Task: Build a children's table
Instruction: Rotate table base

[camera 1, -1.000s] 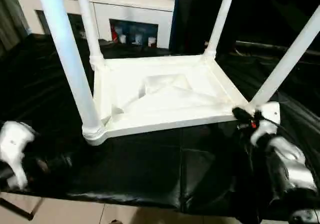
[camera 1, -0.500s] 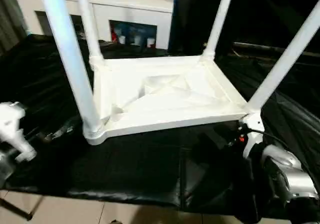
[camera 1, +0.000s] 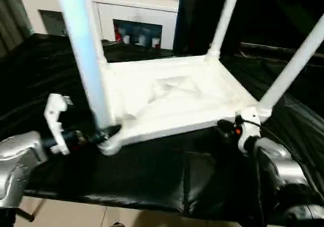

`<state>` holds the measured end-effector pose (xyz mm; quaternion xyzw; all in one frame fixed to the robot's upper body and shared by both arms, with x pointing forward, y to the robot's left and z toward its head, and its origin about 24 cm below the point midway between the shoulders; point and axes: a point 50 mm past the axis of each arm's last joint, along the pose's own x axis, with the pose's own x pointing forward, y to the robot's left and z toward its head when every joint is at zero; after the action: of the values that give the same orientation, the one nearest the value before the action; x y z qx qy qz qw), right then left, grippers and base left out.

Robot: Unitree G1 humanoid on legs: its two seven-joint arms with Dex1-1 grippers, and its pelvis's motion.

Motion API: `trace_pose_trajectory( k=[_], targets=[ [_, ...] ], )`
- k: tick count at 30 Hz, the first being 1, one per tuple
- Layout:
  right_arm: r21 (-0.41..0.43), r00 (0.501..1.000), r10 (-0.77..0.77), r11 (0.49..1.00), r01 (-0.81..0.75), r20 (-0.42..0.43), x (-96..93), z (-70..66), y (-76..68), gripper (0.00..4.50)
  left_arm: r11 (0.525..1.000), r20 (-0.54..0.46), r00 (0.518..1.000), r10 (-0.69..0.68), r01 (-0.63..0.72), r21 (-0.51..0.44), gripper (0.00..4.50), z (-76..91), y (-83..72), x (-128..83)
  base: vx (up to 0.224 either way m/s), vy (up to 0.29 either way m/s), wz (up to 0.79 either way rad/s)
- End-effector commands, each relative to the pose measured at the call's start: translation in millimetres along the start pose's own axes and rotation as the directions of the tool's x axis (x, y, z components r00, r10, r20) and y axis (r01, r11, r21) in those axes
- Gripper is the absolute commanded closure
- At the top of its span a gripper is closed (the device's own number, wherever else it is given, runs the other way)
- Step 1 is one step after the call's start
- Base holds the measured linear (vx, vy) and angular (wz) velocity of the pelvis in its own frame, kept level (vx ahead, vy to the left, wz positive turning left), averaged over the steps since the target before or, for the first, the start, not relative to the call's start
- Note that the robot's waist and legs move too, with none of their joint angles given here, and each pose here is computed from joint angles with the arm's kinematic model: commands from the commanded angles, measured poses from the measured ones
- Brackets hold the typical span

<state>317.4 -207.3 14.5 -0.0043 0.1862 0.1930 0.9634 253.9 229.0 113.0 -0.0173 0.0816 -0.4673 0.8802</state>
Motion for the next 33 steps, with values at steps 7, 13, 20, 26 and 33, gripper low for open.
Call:
trace_pose_trajectory(
  k=[7,13,20,26,33],
  targets=[
    [-0.014,0.999,0.050,0.999,-0.050,0.007,28.7,12.5,24.2,4.43,0.955,-0.058,0.953,-0.296,0.295,-0.026,0.00,8.5,-31.1,39.6,0.000,0.000,0.00],
    [-0.029,0.994,0.104,0.994,-0.103,0.034,43.3,22.6,42.5,4.43,0.929,-0.114,0.922,-0.369,0.367,-0.039,0.00,3.7,-41.4,54.8,0.000,0.000,0.00],
    [-0.057,0.971,0.234,0.971,-0.231,0.053,53.2,28.8,66.6,4.43,0.933,-0.172,0.920,-0.352,0.359,0.008,0.00,-1.8,-47.1,87.6,0.000,0.000,0.00],
    [-0.062,0.963,0.264,0.964,-0.260,0.061,54.5,28.7,71.5,4.43,0.952,-0.130,0.952,-0.277,0.290,0.095,0.00,3.6,-44.0,114.6,0.000,0.000,0.00],
    [-0.061,0.953,0.297,0.954,-0.293,0.061,50.9,22.6,72.2,4.43,0.938,-0.083,0.946,-0.312,0.321,0.132,0.00,6.6,-58.1,141.1,0.000,0.000,0.00]
  ],
)
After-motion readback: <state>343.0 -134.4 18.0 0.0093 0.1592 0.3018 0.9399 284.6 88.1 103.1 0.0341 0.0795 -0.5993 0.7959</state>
